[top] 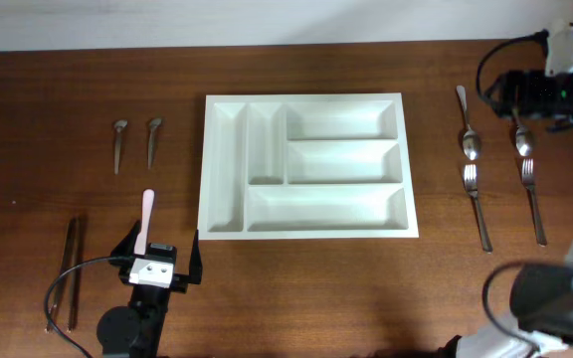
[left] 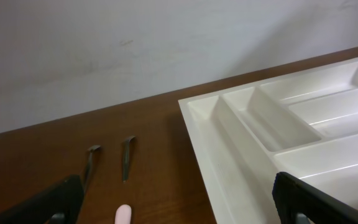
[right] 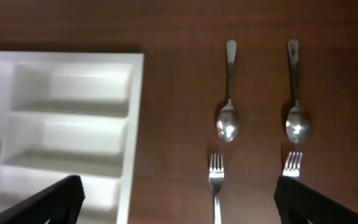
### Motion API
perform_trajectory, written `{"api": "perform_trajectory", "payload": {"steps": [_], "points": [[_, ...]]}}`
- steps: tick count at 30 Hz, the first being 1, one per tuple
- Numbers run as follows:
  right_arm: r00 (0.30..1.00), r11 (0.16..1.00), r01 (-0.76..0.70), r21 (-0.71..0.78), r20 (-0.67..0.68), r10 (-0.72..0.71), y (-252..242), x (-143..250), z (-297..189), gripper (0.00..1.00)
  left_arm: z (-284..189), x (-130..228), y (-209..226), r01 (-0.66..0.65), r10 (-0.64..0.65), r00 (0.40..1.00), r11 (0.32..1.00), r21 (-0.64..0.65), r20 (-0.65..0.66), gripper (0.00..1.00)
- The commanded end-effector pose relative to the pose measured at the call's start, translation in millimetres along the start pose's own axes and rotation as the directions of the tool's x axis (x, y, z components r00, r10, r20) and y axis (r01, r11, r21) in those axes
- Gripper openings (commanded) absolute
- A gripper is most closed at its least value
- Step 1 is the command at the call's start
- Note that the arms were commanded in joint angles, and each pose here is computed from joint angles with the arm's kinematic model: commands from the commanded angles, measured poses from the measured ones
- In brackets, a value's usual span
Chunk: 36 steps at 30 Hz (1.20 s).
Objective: Pack container
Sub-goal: 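Move the right gripper over the left silver fork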
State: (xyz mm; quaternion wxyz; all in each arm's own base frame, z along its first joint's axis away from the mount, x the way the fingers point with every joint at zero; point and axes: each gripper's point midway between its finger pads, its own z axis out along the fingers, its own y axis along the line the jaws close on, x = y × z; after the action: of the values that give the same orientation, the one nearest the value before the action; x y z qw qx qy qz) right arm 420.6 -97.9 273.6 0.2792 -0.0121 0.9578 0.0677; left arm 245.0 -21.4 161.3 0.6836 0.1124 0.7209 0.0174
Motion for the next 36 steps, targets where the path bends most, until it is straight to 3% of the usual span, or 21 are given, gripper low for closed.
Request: {"api": "perform_trajectory", "payload": {"steps": [1,4,9,17,22,30,36], "points": [[0.998,0.998,-0.005,0.057,-0.068,0.009,-24,5,27,0.99,0,2,2,0.012,-0.012,1.000,1.000,-0.010,0.000,0.99],[0.982,0.990,-0.012,0.140,-0.184,0.038,-49,26,56,0.99,0,2,2,0.012,-0.012,1.000,1.000,-0.010,0.000,0.99],[0.951,0.992,-0.046,0.119,-0.298,0.080,-56,50,92,0.99,0,2,2,0.012,-0.012,1.000,1.000,-0.010,0.000,0.99],[0.897,0.995,-0.050,0.081,-0.435,0.081,-42,83,77,0.99,0,2,2,0.012,-0.012,1.000,1.000,-0.010,0.000,0.99],[0.795,0.987,-0.058,0.151,-0.592,0.137,-43,121,54,0.99,0,2,2,0.012,-0.012,1.000,1.000,-0.010,0.000,0.99],[0.802,0.970,-0.089,0.225,-0.561,0.204,-53,120,61,0.98,0,2,2,0.012,-0.012,1.000,1.000,-0.010,0.000,0.99],[0.774,0.967,-0.079,0.243,-0.596,0.213,-61,148,93,0.99,0,2,2,0.012,-0.012,1.000,1.000,-0.010,0.000,0.99]]}}
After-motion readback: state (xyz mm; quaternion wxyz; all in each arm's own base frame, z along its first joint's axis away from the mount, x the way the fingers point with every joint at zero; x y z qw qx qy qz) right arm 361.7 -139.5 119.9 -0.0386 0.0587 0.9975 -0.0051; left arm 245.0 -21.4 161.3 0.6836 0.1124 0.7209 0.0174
